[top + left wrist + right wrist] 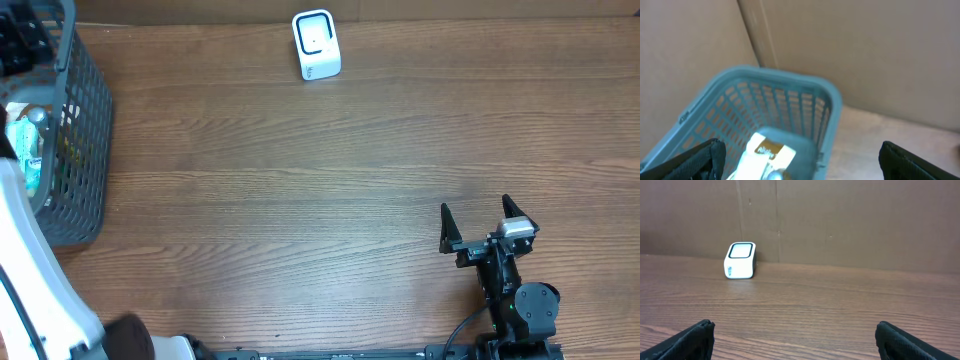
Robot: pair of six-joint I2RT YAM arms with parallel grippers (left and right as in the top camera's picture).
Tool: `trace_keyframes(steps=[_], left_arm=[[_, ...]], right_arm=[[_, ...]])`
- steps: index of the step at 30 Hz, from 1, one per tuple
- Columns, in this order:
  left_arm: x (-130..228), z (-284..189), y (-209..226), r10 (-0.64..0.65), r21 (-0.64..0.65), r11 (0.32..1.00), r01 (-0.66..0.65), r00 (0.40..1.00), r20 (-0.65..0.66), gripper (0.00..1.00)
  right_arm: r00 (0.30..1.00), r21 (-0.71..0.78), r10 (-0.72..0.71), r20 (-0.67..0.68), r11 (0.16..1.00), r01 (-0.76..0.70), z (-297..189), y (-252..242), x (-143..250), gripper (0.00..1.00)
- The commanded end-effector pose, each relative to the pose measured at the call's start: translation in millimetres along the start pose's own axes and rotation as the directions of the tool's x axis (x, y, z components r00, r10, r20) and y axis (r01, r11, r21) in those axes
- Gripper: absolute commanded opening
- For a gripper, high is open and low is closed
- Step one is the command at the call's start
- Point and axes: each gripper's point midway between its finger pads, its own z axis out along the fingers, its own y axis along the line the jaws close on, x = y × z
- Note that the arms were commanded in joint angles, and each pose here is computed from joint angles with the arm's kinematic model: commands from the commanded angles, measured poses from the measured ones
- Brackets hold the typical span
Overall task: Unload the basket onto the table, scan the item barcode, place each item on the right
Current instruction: 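Lower the left gripper and grasp the yellow bottle's cap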
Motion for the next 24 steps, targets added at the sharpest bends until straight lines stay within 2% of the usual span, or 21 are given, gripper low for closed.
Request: trace_keyframes(steps=[1,6,13,17,20,24], left_arm=[[23.8,36.1,7.9,0.033,0.034,0.999,-0.03,0.995,-0.096,1.0],[64.9,69.6,25.8,0.002,0.064,0.998,0.012,0.975,-0.222,1.0],[106.5,96.7,57.8,-0.006,0.086,0.996,0.036,0.947,-0.321,0.98],[126.4,107.0,74.7,-0.006,0.074,0.997,0.035,0.93,-0.366,0.91],[142.7,113.6,79.2,0.004,0.086,0.996,0.034,0.914,-0.406,0.87],[163.0,126.4,67.0,0.034,0.176,0.983,0.05,0.896,-0.442,0.85]], right_arm=[[1.0,0.0,0.0,-0.007,1.0,0.0,0.6,-0.1,4.4,1.0],[1.0,0.0,0.0,-0.007,1.0,0.0,0.6,-0.1,4.4,1.0],[1.0,0.0,0.0,-0.007,1.0,0.0,0.6,-0.1,4.4,1.0],[1.0,0.0,0.0,-0.007,1.0,0.0,0.6,-0.1,4.4,1.0],[1.0,0.0,0.0,-0.007,1.0,0.0,0.6,-0.1,4.4,1.0],[1.0,0.0,0.0,-0.007,1.0,0.0,0.6,-0.1,4.4,1.0]])
